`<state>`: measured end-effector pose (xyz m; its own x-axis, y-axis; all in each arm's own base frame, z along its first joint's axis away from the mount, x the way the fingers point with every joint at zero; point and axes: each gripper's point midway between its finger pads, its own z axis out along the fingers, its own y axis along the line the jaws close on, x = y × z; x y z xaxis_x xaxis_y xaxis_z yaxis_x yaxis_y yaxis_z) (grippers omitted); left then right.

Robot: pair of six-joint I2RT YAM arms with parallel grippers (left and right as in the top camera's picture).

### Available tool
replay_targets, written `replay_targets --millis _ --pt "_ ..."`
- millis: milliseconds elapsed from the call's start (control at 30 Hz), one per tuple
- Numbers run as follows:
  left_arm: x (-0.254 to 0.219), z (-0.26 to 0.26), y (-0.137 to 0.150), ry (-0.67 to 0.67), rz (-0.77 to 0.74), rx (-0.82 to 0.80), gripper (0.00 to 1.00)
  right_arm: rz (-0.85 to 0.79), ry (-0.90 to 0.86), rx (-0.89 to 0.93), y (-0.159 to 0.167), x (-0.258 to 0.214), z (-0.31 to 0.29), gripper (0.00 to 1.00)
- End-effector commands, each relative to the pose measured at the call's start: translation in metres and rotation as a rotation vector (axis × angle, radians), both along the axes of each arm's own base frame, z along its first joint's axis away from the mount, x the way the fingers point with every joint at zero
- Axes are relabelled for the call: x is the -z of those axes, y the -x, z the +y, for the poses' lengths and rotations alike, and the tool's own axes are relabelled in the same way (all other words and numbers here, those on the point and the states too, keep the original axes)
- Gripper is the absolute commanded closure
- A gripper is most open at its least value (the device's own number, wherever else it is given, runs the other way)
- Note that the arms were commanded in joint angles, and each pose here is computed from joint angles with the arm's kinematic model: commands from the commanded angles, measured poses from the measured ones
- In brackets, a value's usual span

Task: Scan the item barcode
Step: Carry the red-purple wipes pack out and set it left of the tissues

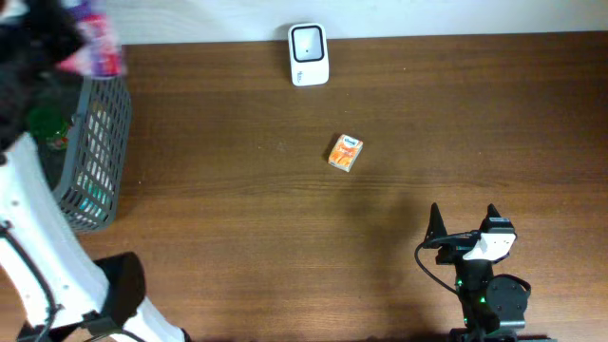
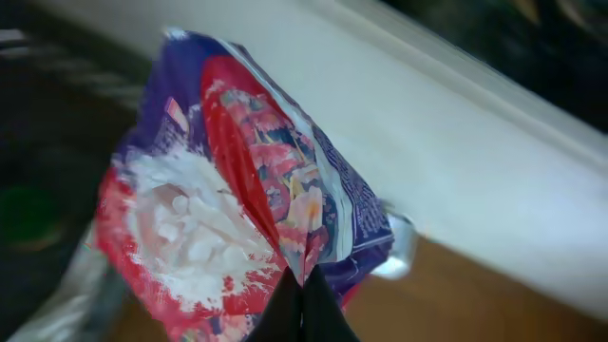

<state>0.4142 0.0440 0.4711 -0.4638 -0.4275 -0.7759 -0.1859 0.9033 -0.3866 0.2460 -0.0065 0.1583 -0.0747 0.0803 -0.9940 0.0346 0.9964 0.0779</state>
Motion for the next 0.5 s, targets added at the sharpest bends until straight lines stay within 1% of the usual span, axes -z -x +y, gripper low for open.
replay_targets --millis 0,33,67,100,167,267,300,400,467 --pt "0.000 -0.096 -0.001 -0.144 -0.030 0.346 1.00 0.005 0.001 0.013 0.000 0.003 -0.003 0.01" --pt "0.009 -0.125 -0.001 -0.190 -0.021 0.445 1.00 0.005 0.001 0.013 0.000 0.003 -0.003 0.01" --pt "0.023 -0.155 -0.002 -0.273 -0.007 0.573 1.00 0.005 0.001 0.013 0.000 0.003 -0.003 0.01" --pt "0.041 -0.176 -0.003 -0.328 0.024 0.662 1.00 0.005 0.001 0.013 0.000 0.003 -0.003 0.01" --pt "0.082 -0.192 -0.008 -0.375 0.151 0.687 1.00 0.005 0.001 0.013 0.000 0.003 -0.003 0.01" --pt "0.165 -0.216 -0.019 -0.424 0.373 0.754 1.00 0.005 0.001 0.013 0.000 0.003 -0.003 0.01" --pt "0.187 -0.221 -0.022 -0.450 0.418 0.781 1.00 0.005 0.001 0.013 0.000 0.003 -0.003 0.01" --pt "0.243 -0.223 -0.039 -0.513 0.516 0.780 1.00 0.005 0.001 0.013 0.000 0.003 -0.003 0.01" --pt "0.271 -0.228 -0.053 -0.566 0.512 0.831 1.00 0.005 0.001 0.013 0.000 0.003 -0.003 0.01"
